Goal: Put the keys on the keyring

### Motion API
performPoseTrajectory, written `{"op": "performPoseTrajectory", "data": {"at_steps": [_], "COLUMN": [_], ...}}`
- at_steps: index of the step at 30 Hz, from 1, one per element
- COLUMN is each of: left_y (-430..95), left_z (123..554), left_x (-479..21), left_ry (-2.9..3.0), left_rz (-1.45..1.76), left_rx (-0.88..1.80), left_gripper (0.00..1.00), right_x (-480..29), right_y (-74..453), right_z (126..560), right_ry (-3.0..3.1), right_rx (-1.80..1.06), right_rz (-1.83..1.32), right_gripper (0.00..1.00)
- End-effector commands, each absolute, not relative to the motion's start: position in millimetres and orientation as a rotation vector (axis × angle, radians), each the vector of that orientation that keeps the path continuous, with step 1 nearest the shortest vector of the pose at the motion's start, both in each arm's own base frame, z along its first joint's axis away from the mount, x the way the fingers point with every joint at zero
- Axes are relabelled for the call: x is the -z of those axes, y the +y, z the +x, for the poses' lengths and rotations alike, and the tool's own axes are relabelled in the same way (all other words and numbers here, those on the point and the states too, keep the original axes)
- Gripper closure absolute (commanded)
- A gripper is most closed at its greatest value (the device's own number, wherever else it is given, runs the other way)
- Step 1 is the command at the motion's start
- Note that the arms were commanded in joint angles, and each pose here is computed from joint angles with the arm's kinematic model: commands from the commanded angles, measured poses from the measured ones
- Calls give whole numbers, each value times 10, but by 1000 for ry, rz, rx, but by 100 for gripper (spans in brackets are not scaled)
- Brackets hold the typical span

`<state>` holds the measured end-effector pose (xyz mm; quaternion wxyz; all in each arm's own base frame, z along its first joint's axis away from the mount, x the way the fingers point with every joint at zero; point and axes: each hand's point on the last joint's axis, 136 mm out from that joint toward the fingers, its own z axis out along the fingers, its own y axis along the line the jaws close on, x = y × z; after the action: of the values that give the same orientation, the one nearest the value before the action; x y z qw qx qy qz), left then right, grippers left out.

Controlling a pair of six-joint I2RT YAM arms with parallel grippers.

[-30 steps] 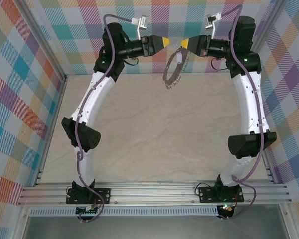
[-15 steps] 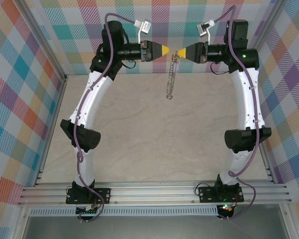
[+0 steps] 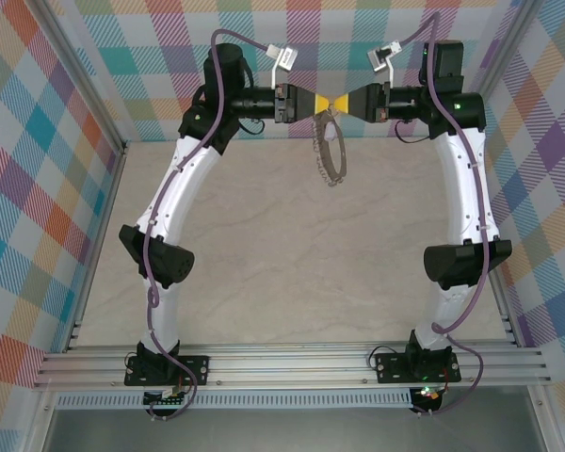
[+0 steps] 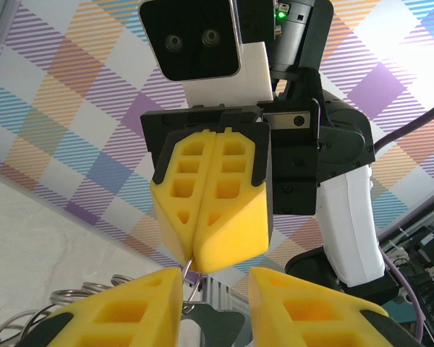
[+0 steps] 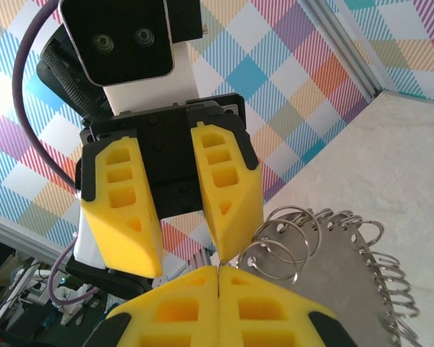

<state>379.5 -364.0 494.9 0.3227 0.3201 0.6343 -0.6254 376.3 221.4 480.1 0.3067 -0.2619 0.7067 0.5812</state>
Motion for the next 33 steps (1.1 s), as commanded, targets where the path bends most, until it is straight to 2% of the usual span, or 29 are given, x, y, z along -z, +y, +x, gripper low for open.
{"op": "performPoseTrajectory", "data": {"at_steps": [1, 13, 15, 20, 23, 26, 27, 30, 33], "left_y": [-3686, -3747, -3753, -3755, -3749, -3735, -3728, -3712, -3689], "left_z": [3713, 3721, 3721, 3703, 3706, 3717, 3718, 3734, 3740], "left_x": [-5019, -4950, -4943, -4959, -4992, -5063, -5095, -5194, -5316], "left_ry": [1620, 1643, 1645, 1639, 1629, 1610, 1601, 1571, 1523], "left_rz": [890, 885, 885, 889, 883, 865, 859, 837, 826], "left_rx": [1654, 1662, 1662, 1659, 1651, 1635, 1631, 1631, 1631], "left_gripper": [70, 72, 77, 97, 100, 100, 100, 100, 100], "right_x": [-4888, -4897, -4897, -4887, -4904, -4981, -4998, -5063, -5070], "right_y": [2257, 2271, 2270, 2267, 2261, 2217, 2192, 2079, 1947], "right_z": [3661, 3649, 3647, 3652, 3684, 3726, 3742, 3772, 3776], "right_ry": [1817, 1810, 1808, 1811, 1816, 1801, 1798, 1768, 1751], "right_rx": [-1565, -1562, -1561, -1556, -1544, -1508, -1489, -1433, -1354], "right_rz": [-757, -757, -755, -745, -717, -661, -632, -552, -473], "right_gripper": [100, 100, 100, 100, 100, 76, 71, 65, 64]}}
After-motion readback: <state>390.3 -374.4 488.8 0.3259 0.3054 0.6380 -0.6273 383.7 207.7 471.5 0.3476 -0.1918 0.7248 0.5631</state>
